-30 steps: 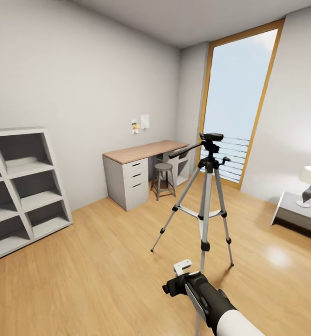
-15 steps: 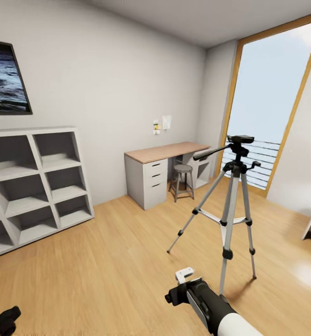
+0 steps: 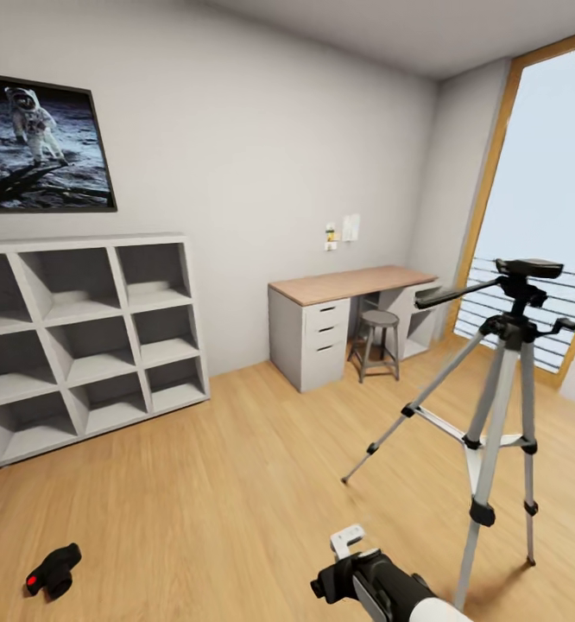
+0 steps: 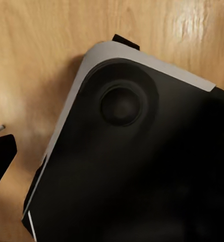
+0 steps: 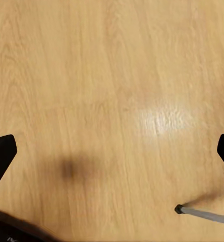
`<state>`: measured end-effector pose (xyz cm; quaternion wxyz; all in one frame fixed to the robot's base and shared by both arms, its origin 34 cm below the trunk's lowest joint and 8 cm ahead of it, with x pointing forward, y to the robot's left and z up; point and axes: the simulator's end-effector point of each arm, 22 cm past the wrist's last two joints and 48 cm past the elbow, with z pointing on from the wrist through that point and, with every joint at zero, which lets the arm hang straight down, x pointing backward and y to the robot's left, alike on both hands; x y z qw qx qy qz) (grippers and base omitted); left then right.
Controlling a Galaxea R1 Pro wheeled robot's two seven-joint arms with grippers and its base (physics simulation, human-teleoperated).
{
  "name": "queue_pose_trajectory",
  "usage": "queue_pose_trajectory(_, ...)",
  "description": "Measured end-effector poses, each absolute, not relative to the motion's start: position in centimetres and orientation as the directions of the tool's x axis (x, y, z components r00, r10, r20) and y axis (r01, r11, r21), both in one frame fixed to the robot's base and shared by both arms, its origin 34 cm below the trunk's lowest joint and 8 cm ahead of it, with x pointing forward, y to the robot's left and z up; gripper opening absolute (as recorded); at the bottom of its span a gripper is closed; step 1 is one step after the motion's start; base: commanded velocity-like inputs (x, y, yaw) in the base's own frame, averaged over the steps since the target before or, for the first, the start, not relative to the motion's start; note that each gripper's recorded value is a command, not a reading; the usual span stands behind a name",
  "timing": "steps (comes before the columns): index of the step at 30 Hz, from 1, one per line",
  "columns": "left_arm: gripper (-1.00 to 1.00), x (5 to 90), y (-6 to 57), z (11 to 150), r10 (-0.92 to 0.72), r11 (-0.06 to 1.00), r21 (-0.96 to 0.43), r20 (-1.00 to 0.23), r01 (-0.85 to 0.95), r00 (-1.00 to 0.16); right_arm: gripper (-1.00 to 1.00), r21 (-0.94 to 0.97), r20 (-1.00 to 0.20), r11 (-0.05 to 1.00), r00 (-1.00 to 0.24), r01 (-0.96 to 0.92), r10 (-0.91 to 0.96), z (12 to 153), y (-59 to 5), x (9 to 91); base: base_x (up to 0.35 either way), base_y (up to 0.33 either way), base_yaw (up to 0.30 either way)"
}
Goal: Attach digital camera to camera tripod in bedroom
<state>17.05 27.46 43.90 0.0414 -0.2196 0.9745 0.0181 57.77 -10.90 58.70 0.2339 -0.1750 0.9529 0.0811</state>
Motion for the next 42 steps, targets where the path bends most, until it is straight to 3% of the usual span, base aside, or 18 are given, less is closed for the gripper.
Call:
queue_pose_trajectory(12, 1.00, 17.0, 28.9, 44.0, -0.506, 0.859, 0.030, -0.095, -0.511, -0.857, 1.00, 0.077, -0.423, 0.929, -0.855, -0.363, -0.299, 55.6, -12.5, 54.1, 0.320, 0.000, 0.291)
queue_pose_trajectory(22, 1.00, 16.7, 28.7, 43.9, -0.510, 0.857, 0.031, -0.090, -0.514, -0.855, 1.00, 0.064, -0.182, 0.947, -0.936, -0.316, -0.300, 48.9, -19.4, 41.2, 0.251, 0.000, 0.252)
queue_pose_trajectory(30, 1.00, 16.7, 28.7, 43.9, -0.511, 0.857, 0.030, -0.091, -0.515, -0.855, 1.00, 0.044, -0.088, 0.954, -0.952, -0.297, -0.293, 46.8, -23.4, 34.8, 0.050, 0.000, 0.028)
queue_pose_trajectory(42, 1.00, 16.2, 28.8, 43.9, -0.514, 0.855, 0.036, -0.082, -0.518, -0.854, 1.00, 0.029, -0.159, 0.952, -0.942, -0.305, -0.297, 45.9, -24.5, 32.6, 0.287, 0.000, 0.001)
